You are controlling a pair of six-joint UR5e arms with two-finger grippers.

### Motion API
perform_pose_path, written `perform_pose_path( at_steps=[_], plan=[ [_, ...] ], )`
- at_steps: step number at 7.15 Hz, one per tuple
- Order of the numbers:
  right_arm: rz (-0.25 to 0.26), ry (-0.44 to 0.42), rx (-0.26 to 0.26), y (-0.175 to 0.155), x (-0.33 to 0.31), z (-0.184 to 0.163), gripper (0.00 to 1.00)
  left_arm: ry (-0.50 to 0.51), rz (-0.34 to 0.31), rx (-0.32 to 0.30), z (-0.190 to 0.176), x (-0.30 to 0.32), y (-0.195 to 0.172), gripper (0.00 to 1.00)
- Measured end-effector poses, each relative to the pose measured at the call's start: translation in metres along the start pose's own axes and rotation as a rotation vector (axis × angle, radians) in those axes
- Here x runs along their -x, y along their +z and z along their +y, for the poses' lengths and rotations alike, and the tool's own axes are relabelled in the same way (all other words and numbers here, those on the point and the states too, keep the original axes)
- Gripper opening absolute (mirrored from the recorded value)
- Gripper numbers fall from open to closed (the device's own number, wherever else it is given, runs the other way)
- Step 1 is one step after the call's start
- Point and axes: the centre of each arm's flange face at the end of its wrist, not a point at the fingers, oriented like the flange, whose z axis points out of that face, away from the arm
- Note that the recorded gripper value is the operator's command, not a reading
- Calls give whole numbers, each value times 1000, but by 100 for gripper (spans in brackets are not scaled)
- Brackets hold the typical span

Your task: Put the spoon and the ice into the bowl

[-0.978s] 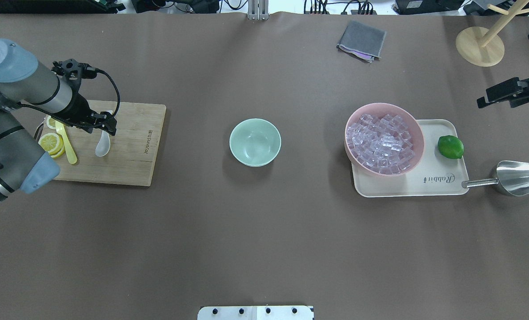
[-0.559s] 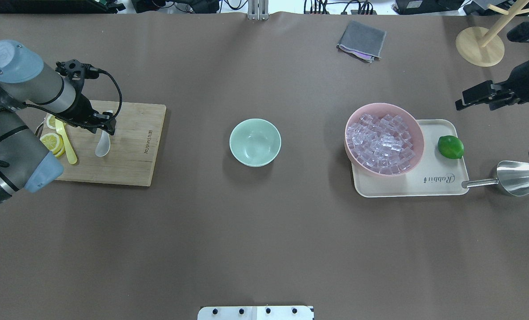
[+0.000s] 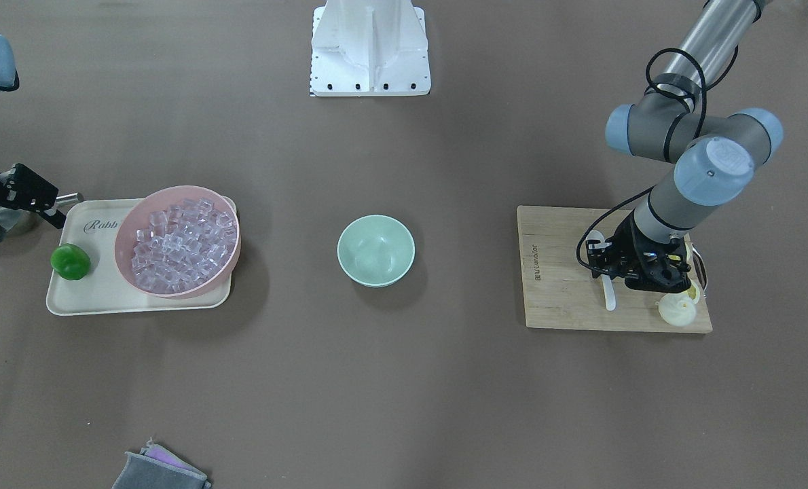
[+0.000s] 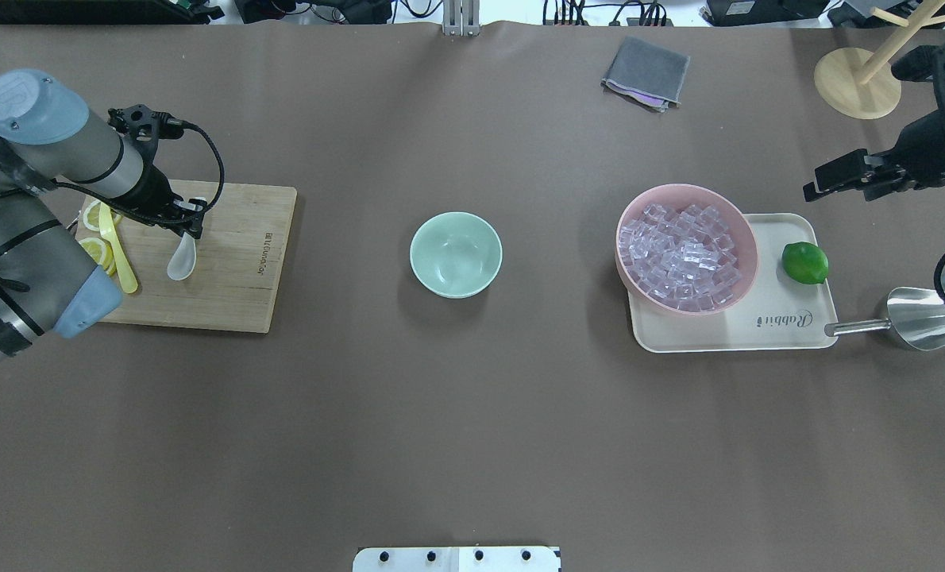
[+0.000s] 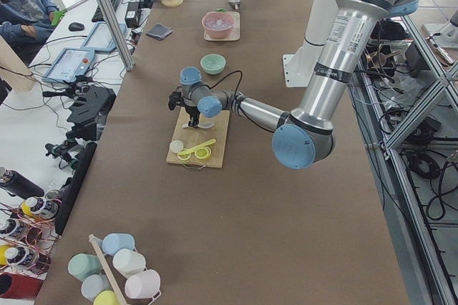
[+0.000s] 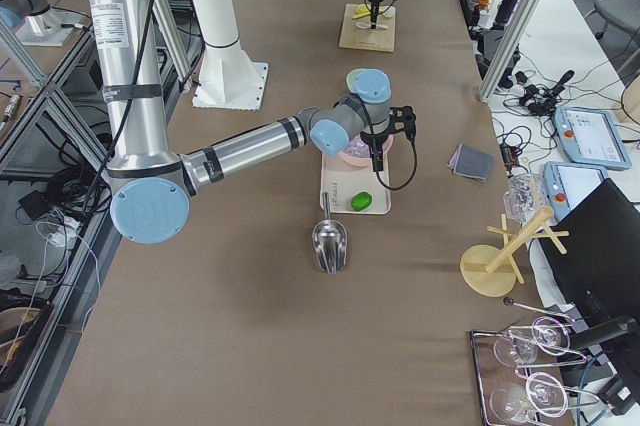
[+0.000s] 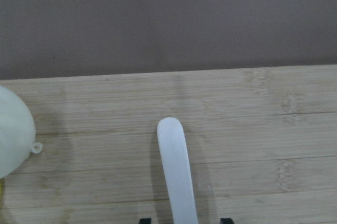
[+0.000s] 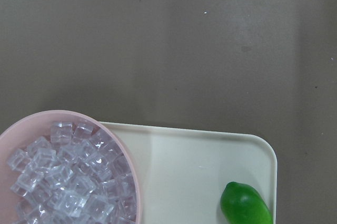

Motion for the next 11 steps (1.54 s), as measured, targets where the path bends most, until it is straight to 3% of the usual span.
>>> perform_pose_path(
  at_steps=[2, 4, 6, 9, 11],
  plan=[
    [-3, -6, -4, -1, 4, -2, 99, 11, 20, -17, -7, -17, -11, 0],
    [-11, -1, -25, -2, 24, -10, 98, -14, 96, -58, -39, -109, -56, 0],
    [-3, 38, -42, 17, 68, -10, 98, -47, 159, -53, -46, -211, -83, 0],
    [2, 42, -44, 42, 113, 8, 97, -58, 192, -73, -44, -316, -82, 0],
    [3, 44, -38, 50, 122, 13, 97, -50, 211, -95, -47, -352, -70, 0]
  ],
)
